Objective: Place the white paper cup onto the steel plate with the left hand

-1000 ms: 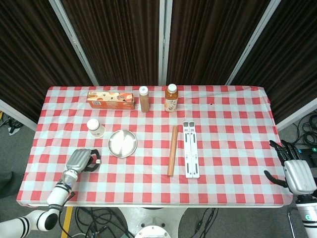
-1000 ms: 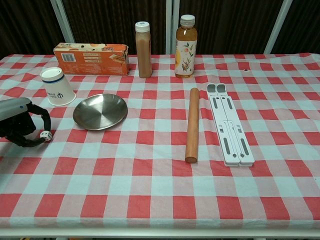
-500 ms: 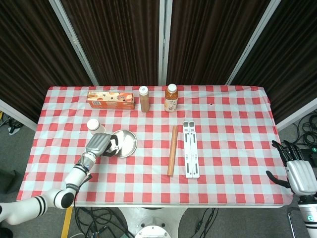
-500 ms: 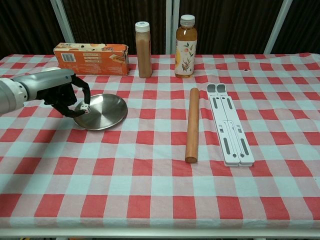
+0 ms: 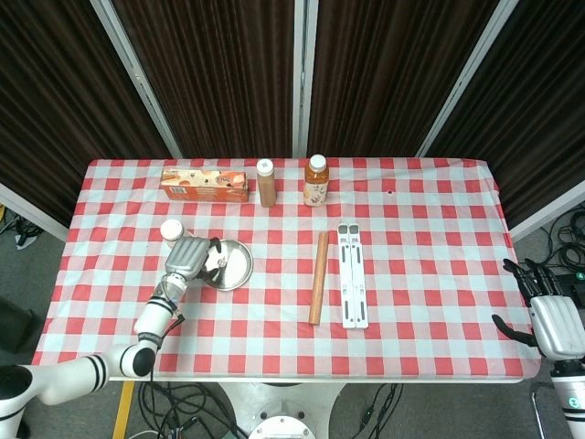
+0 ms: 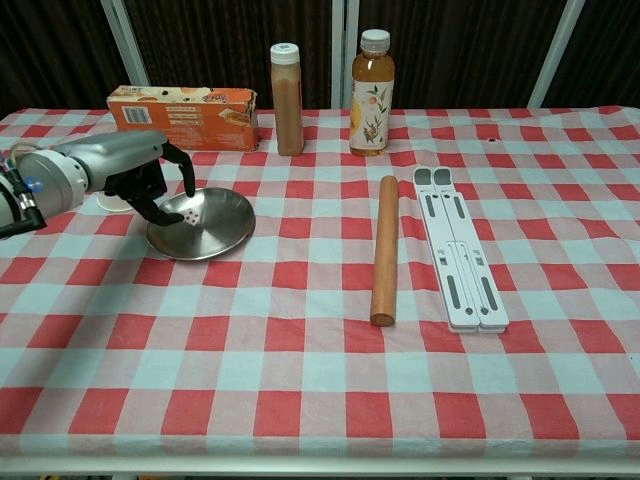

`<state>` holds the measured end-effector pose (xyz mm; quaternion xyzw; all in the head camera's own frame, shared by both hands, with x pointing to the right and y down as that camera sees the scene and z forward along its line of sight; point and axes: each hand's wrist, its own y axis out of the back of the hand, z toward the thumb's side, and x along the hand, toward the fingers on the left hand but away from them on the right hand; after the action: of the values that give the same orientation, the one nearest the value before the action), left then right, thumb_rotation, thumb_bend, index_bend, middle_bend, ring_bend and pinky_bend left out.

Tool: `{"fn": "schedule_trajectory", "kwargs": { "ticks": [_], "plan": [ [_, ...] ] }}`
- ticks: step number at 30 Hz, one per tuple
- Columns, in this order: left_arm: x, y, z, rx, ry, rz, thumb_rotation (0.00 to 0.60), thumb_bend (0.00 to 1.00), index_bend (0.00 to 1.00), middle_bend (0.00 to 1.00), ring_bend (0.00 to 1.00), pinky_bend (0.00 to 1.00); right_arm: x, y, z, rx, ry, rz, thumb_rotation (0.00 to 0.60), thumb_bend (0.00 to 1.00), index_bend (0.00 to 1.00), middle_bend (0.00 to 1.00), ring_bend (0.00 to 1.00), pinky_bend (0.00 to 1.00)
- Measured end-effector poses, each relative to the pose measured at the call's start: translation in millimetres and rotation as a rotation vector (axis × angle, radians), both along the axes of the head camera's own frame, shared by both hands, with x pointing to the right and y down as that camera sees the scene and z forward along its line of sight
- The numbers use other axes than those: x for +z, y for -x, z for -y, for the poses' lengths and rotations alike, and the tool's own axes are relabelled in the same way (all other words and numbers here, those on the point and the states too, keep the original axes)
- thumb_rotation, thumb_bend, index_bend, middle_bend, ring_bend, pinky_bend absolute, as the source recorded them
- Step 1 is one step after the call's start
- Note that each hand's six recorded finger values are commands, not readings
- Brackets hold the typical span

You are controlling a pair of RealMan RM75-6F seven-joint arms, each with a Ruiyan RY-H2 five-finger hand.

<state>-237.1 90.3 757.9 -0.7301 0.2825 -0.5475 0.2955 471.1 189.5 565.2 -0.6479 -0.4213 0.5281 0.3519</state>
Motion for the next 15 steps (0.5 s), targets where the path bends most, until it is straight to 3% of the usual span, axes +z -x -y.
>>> {"fn": "schedule_trajectory", "kwargs": {
  "ticks": [6,9,12,15],
  "plan": [
    [-36,31,7,-0.073,-0.1,-0.024,0.6,0.21,0.31,0.8,0.76,0.85,-1,4,1,-0.014,-0.006,0.004,0.6,0.15,0.04,0.18,0.0,0.07],
    [-47,54,10,-0.148,-0.137,-0.044,0.6,0.21,0.31,0.7,0.65,0.83,-5,3,1,-0.015,-0.014,-0.002,0.6,0.15,0.04,0.18,0.0,0.07],
    [-51,77,11,-0.229,-0.148,-0.065,0.6,0.19,0.31,0.56,0.52,0.75,-8,3,2,-0.018,-0.025,-0.008,0.6,0.15,0.04,0.18,0.0,0.07],
    [-50,98,12,-0.31,-0.145,-0.09,0.6,0.16,0.3,0.4,0.36,0.59,-12,4,4,-0.023,-0.037,-0.013,0.6,0.15,0.04,0.18,0.0,0.07]
  ]
}}
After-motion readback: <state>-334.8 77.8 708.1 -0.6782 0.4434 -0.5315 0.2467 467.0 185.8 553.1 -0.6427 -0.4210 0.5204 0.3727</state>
